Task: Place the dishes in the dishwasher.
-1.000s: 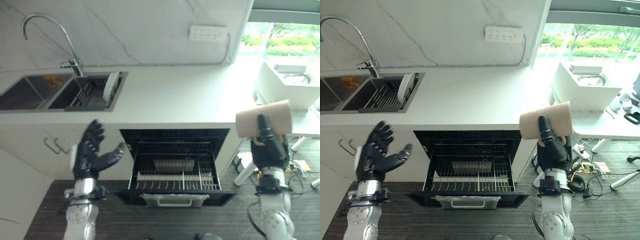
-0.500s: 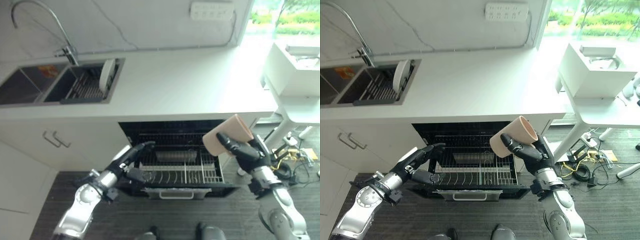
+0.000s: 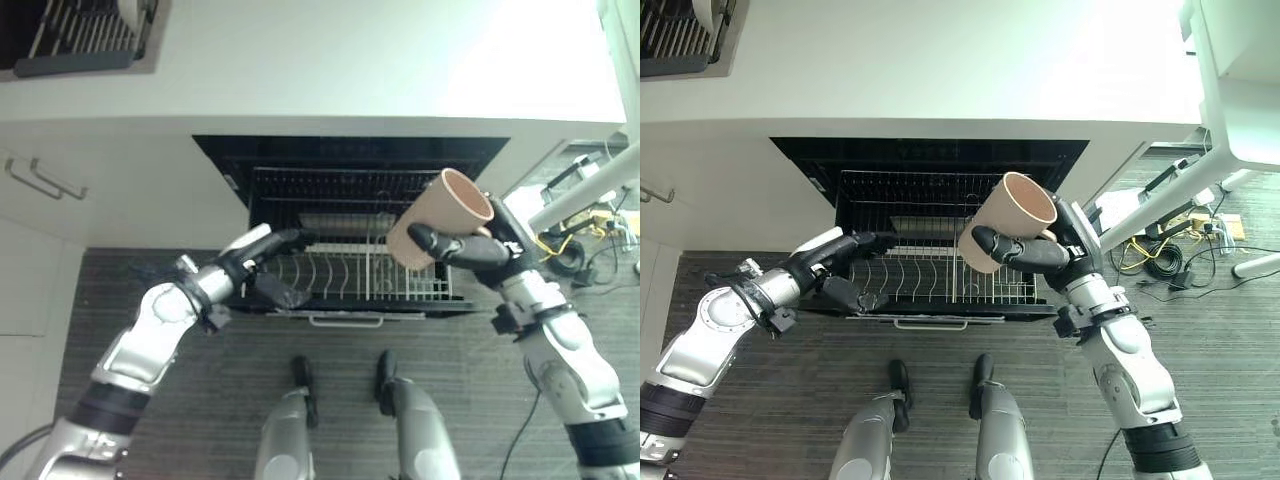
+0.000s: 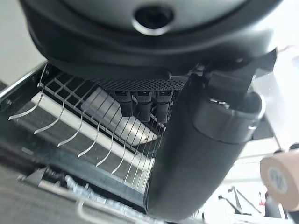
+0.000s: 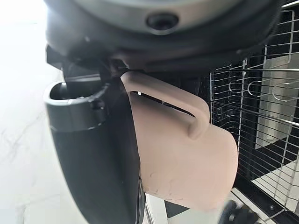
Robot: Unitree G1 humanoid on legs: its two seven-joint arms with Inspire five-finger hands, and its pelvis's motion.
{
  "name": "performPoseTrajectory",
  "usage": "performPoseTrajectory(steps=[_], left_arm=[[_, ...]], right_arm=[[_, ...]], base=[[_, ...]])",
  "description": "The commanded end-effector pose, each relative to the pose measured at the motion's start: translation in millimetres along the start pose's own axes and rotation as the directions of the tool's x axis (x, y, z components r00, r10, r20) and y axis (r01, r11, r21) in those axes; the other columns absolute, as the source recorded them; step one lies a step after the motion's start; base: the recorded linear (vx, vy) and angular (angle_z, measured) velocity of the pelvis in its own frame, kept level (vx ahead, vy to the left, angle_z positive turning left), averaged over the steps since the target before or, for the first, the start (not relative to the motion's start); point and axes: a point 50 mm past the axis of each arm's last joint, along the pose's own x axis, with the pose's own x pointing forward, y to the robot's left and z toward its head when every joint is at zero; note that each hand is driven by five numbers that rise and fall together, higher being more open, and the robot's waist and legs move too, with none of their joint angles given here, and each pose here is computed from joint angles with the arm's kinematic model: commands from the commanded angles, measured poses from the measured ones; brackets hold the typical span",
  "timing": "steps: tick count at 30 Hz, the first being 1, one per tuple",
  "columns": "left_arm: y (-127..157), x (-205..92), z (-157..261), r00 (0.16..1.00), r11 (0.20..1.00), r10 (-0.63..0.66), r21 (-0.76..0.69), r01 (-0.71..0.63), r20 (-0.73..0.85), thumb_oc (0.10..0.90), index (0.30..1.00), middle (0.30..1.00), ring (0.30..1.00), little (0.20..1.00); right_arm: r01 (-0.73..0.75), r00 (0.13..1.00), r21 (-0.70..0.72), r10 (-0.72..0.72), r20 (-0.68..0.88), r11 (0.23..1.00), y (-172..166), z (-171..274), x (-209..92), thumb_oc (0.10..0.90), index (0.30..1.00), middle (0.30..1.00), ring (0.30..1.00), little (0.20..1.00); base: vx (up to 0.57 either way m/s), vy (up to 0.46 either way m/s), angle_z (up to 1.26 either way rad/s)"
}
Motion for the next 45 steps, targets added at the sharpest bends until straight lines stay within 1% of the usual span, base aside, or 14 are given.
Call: performPoseTrajectory(steps=[1, 5, 7, 9, 10, 11, 18, 21, 23, 24, 26, 33, 35, 45], left_arm=[[-8, -2, -5, 0.955, 0.967, -0.246, 0.022, 0.253, -0.163, 0.8, 0.9, 0.9, 0.9, 0.9], [-18, -10, -34, 0.745, 0.857, -0.487, -0.084, 0.509, -0.455, 0.8, 0.9, 0.9, 0.9, 0.9], [-34, -17, -48, 0.532, 0.734, -0.638, -0.231, 0.639, -0.556, 0.8, 0.9, 0.9, 0.9, 0.9], [-45, -20, -54, 0.414, 0.656, -0.705, -0.307, 0.689, -0.576, 0.8, 0.9, 0.9, 0.9, 0.9], [-47, -22, -55, 0.388, 0.638, -0.718, -0.323, 0.699, -0.578, 0.8, 0.9, 0.9, 0.9, 0.9], [-55, -25, -60, 0.302, 0.585, -0.745, -0.365, 0.724, -0.595, 0.8, 0.9, 0.9, 0.9, 0.9], [-79, -27, -71, 0.211, 0.486, -0.81, -0.425, 0.764, -0.546, 0.8, 0.9, 0.9, 0.9, 0.9], [-86, -28, -71, 0.204, 0.464, -0.829, -0.439, 0.769, -0.52, 0.8, 0.9, 0.9, 0.9, 0.9], [-84, -28, -68, 0.233, 0.485, -0.822, -0.424, 0.765, -0.52, 0.8, 0.9, 0.9, 0.9, 0.9], [-83, -27, -69, 0.267, 0.512, -0.811, -0.412, 0.754, -0.52, 0.8, 0.9, 0.9, 0.9, 0.9], [-75, -23, -71, 0.4, 0.614, -0.762, -0.373, 0.696, -0.509, 0.8, 0.9, 0.9, 0.9, 0.9], [-57, -12, -66, 0.558, 0.732, -0.665, -0.283, 0.62, -0.496, 0.8, 0.9, 0.9, 0.9, 0.9], [-44, -3, -58, 0.618, 0.765, -0.634, -0.259, 0.589, -0.466, 0.8, 0.9, 0.9, 0.9, 0.9], [-15, 9, -40, 0.667, 0.785, -0.609, -0.206, 0.584, -0.429, 0.8, 0.9, 0.9, 0.9, 0.9]], right_arm=[[-0.097, 0.971, -0.114, 0.119, 0.21, 0.989, 13, 47, 16, 0.4, 0.3, 0.3, 0.3, 0.3], [-0.122, 0.97, -0.133, 0.146, 0.195, 0.984, 15, 56, 24, 0.4, 0.3, 0.3, 0.3, 0.3], [-0.138, 0.971, -0.136, 0.161, 0.177, 0.981, 19, 56, 30, 0.4, 0.3, 0.3, 0.3, 0.3], [-0.152, 0.972, -0.146, 0.175, 0.158, 0.978, 22, 55, 33, 0.4, 0.3, 0.3, 0.3, 0.3], [-0.156, 0.972, -0.15, 0.179, 0.153, 0.976, 21, 55, 33, 0.4, 0.3, 0.3, 0.3, 0.3], [-0.173, 0.971, -0.16, 0.195, 0.139, 0.972, 21, 55, 34, 0.4, 0.3, 0.3, 0.3, 0.3], [-0.178, 0.977, -0.173, 0.195, 0.086, 0.969, 16, 46, 32, 0.4, 0.3, 0.3, 0.3, 0.3], [-0.15, 0.988, -0.215, 0.157, 0.013, 0.965, 9, 35, 30, 0.4, 0.3, 0.3, 0.3, 0.3], [-0.11, 0.994, -0.248, 0.105, -0.034, 0.963, 1, 26, 29, 0.4, 0.3, 0.3, 0.3, 0.3], [-0.098, 0.995, -0.254, 0.088, -0.05, 0.962, -2, 22, 29, 0.4, 0.3, 0.3, 0.3, 0.3], [-0.038, 0.993, -0.284, 0.005, -0.116, 0.958, -13, 9, 32, 0.4, 0.3, 0.3, 0.3, 0.3], [0.084, 0.964, -0.389, -0.173, -0.201, 0.918, -40, -9, 44, 0.4, 0.3, 0.3, 0.3, 0.3], [0.143, 0.938, -0.44, -0.263, -0.225, 0.887, -61, 0, 59, 0.4, 0.3, 0.3, 0.3, 0.3], [0.222, 0.855, -0.581, -0.443, -0.27, 0.783, -99, 23, 89, 0.4, 0.3, 0.3, 0.3, 0.3]], base=[[0.0, 0.0, 0.0], [0.0, 0.0, 0.0], [0.02, 0.031, -0.05], [0.02, 0.038, -0.13], [0.02, 0.038, -0.24], [0.02, 0.028, -0.18], [0.03, 0.017, -0.05], [0.05, 0.018, -0.02], [0.02, 0.003, 0.01], [0.0, 0.0, 0.0], [0.0, -0.009, 0.02], [-0.01, -0.018, 0.14], [-0.05, -0.026, 0.36], [-0.03, -0.013, 0.15]])
